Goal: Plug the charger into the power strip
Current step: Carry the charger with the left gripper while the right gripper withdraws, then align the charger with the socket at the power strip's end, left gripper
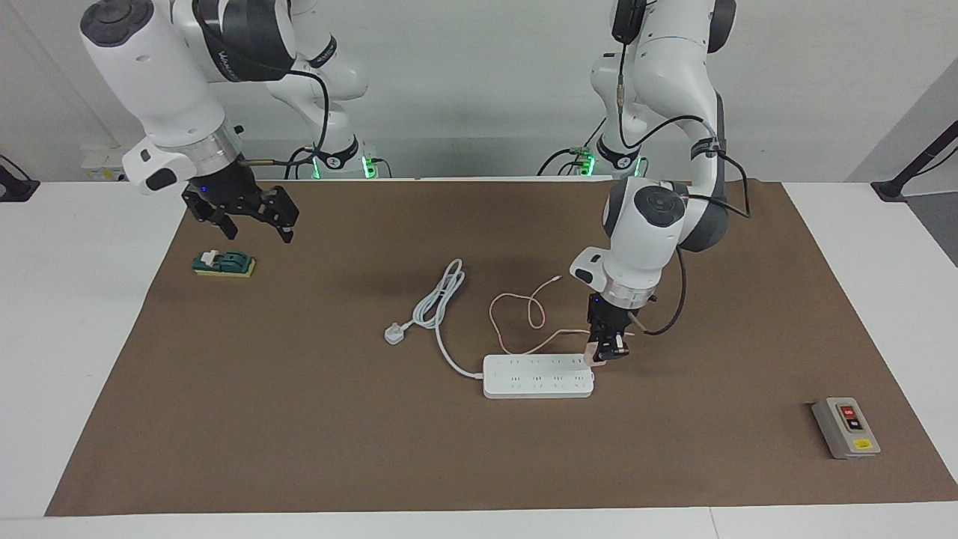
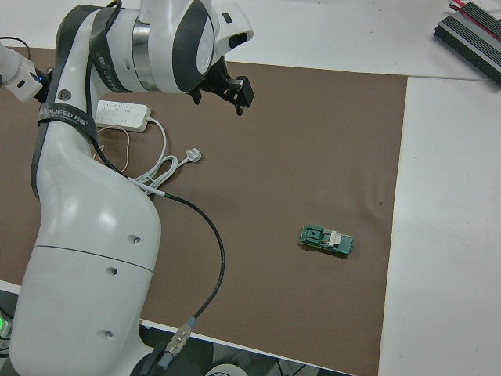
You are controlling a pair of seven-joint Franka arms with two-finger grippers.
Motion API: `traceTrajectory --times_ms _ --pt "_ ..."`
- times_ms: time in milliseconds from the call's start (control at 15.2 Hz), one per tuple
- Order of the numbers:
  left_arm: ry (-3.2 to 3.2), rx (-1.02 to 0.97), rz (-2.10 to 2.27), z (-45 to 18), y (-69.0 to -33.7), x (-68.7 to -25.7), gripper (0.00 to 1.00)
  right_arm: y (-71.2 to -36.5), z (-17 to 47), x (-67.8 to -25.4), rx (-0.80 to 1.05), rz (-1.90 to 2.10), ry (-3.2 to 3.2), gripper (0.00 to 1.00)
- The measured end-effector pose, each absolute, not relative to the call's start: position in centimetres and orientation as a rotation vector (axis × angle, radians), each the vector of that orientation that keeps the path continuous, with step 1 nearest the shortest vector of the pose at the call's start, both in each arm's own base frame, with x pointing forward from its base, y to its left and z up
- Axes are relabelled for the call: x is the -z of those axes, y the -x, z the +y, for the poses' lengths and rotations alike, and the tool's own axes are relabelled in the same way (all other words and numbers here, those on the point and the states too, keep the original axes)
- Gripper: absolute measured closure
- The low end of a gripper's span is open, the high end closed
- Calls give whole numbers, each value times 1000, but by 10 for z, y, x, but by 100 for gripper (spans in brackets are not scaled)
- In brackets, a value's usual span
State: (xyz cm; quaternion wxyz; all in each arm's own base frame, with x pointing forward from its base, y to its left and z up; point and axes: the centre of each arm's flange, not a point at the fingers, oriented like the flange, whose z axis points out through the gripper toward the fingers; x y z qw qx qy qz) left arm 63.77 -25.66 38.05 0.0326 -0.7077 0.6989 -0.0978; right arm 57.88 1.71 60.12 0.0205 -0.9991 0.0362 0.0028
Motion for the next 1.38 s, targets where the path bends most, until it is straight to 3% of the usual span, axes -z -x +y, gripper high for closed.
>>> traceTrajectory --times_ms 263,591,1380 --pt "2161 324 2159 -265 -637 -375 68 -556 3 -620 -70 -40 3135 0" --pt "2157 299 2177 -272 -634 -364 68 -538 -7 -613 -155 -86 3167 0" --pt "2149 292 2197 -278 -629 -361 68 -535 -7 -607 -167 -106 3193 0"
